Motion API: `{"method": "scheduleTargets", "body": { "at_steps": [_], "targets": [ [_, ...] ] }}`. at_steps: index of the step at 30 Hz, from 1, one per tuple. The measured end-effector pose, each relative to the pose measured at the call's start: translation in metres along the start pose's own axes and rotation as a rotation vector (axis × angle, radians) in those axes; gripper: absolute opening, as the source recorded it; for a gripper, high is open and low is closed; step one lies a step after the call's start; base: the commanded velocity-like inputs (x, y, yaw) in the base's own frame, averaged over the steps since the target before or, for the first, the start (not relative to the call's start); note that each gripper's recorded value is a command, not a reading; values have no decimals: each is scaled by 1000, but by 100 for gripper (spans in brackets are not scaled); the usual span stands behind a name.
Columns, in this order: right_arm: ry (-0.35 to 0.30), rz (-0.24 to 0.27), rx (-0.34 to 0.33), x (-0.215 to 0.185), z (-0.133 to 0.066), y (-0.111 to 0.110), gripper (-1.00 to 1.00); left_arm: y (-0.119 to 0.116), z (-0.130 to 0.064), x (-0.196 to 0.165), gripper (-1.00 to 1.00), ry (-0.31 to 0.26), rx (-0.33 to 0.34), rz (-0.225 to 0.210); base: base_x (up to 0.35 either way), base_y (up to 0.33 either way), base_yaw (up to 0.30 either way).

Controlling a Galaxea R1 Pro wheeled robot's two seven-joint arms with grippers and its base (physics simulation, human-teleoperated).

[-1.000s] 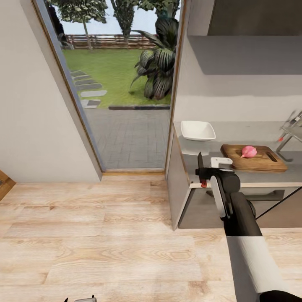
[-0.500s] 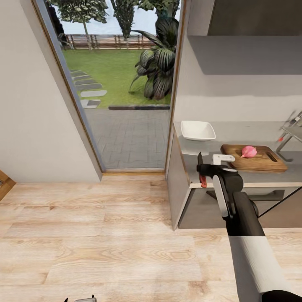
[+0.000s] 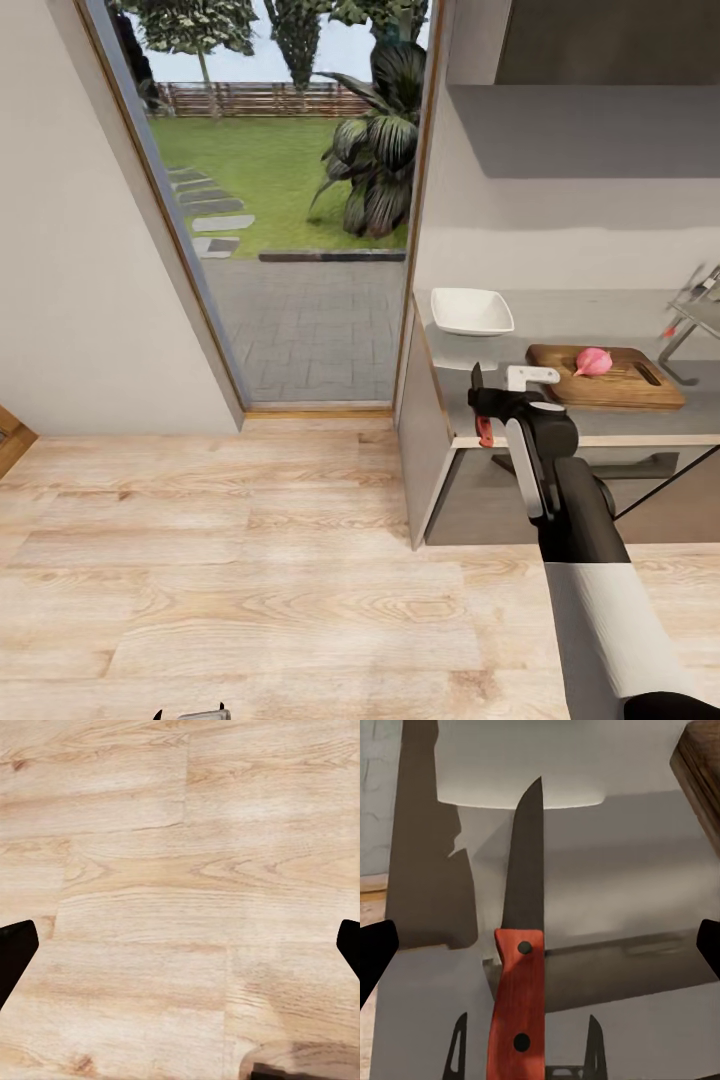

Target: In the kitchen, take the Vidalia onion out of the sink, dice it on the chopping board with the paring knife, put the diced onion into the bowl on the countertop, then place both the paring knife and the chopping board into the sink.

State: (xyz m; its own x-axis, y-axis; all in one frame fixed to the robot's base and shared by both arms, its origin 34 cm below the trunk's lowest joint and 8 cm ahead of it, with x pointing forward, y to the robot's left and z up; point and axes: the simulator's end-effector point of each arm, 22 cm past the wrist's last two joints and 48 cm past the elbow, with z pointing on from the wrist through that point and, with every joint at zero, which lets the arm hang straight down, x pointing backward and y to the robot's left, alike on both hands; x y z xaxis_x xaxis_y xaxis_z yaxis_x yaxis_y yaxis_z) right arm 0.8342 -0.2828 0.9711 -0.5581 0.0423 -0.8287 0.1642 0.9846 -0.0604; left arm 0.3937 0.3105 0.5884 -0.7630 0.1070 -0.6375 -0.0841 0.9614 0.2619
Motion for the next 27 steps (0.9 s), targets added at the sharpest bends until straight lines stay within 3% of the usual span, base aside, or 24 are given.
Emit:
{"method": "scheduleTargets", "body": {
  "at_steps": [12,27],
  "targets": [
    [45,-8,5,21,12,-1,100,0,-1,6,100,13,1,3,0,0,0],
    [44,-21,20,23,14,-4,100,-5,-1,7,100,15,7,1,0,0,0]
  ]
}}
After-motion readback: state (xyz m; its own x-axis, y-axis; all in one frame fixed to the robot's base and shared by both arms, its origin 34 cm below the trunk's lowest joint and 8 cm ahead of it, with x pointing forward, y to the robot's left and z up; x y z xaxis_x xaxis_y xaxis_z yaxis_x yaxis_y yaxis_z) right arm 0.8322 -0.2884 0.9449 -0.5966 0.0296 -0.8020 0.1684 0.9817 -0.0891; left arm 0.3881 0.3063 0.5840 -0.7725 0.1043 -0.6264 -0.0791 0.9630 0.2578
